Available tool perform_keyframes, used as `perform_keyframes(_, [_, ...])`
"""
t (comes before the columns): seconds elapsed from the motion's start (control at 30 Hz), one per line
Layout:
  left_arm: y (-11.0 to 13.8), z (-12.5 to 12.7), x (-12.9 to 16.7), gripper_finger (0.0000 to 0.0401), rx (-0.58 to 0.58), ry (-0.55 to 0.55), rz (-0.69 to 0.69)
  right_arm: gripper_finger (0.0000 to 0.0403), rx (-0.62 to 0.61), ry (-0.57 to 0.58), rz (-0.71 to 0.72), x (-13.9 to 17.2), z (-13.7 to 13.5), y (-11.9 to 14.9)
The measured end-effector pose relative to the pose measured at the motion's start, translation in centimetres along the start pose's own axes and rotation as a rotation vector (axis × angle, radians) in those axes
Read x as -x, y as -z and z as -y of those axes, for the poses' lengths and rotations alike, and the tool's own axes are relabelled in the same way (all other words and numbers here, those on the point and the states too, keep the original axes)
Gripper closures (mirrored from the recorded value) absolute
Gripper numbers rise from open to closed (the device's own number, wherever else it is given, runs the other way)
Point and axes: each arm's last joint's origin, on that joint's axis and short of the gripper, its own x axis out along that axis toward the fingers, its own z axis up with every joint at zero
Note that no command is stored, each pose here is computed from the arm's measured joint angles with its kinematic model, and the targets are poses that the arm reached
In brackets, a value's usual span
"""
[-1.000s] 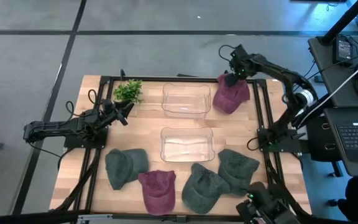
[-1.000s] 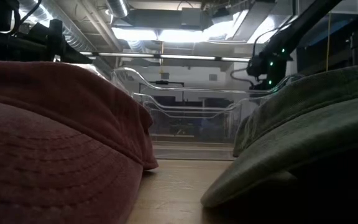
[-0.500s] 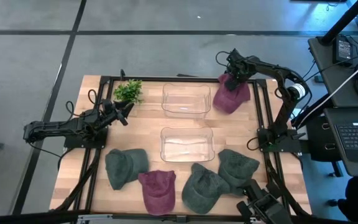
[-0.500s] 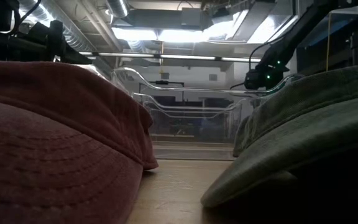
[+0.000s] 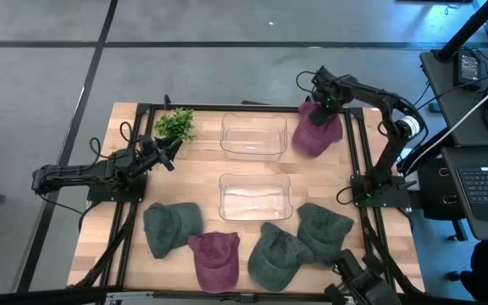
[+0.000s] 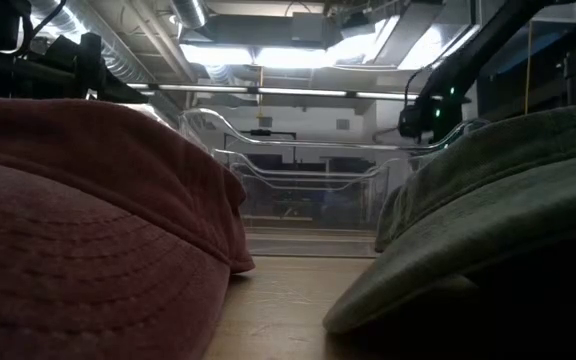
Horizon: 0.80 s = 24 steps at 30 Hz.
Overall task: Pick & Place hat
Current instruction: Put the top red cap into the top transparent bin
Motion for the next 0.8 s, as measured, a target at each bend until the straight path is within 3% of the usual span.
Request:
perform_keyframes(0.13, [0.0, 0.0, 0.0, 0.021, 0.0, -0.001, 0.001, 0.0358, 0.024, -0.022, 0.1, 4.8, -0.7, 1.7])
perform_keyframes(0.5, [0.0, 0.0, 0.0, 0.021, 0.0, 0.001, -0.001, 0.0358, 0.088, -0.032, 0.636, 21.3, -1.4, 9.2])
perform_keyframes(0.67, [0.0, 0.0, 0.0, 0.0212, 0.0, 0.002, -0.001, 0.0358, 0.256, -0.036, 0.851, 26.7, -2.2, 9.8])
perform_keyframes(0.8, [0.0, 0.0, 0.0, 0.021, 0.0, 0.002, -0.001, 0.0358, 0.409, -0.024, 0.983, 29.0, -3.8, 8.4])
